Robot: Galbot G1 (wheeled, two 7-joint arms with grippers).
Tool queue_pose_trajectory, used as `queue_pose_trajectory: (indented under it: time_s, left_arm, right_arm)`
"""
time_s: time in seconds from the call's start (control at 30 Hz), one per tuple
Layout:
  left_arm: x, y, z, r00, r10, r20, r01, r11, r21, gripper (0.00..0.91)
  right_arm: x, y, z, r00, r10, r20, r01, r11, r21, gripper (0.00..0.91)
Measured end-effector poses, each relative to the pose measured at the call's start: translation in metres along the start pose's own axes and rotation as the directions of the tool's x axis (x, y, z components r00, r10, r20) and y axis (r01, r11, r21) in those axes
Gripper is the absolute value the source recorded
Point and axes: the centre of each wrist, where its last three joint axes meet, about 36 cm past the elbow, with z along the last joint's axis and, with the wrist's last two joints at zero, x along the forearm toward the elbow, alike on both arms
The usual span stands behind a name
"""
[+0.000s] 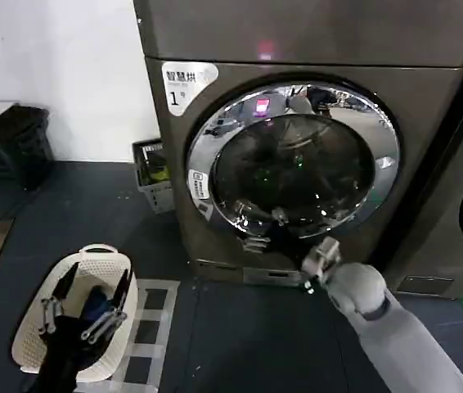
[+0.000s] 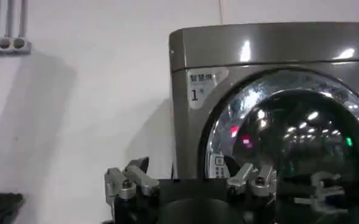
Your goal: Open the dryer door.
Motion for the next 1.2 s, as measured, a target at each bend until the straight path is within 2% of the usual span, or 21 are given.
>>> queue_pose_trajectory:
  time_s: [0.43,0.83,1.2]
  left_arm:
    - [0.002,0.000,-0.002,1.000,0.003,-0.003,-0.003,1.000,-0.005,0.907]
    - [0.003,-0.002,-0.007,1.000,0.007,-0.004,-0.007,1.000,-0.009,0.907]
    - [0.002,-0.001,-0.010,1.000,-0.002,-0.031,0.002,1.000,-0.022,0.907]
  right_arm:
    - [-0.047,-0.003,-0.008,0.999,-0.039,0.030,0.039,0.999,-0.003,0.907]
    - [-0.079,-0.004,-0.014,0.995,-0.090,0.037,0.091,0.996,-0.008,0.907]
    - [-0.086,-0.015,-0.010,0.983,-0.178,0.045,0.181,0.982,-0.059,0.907]
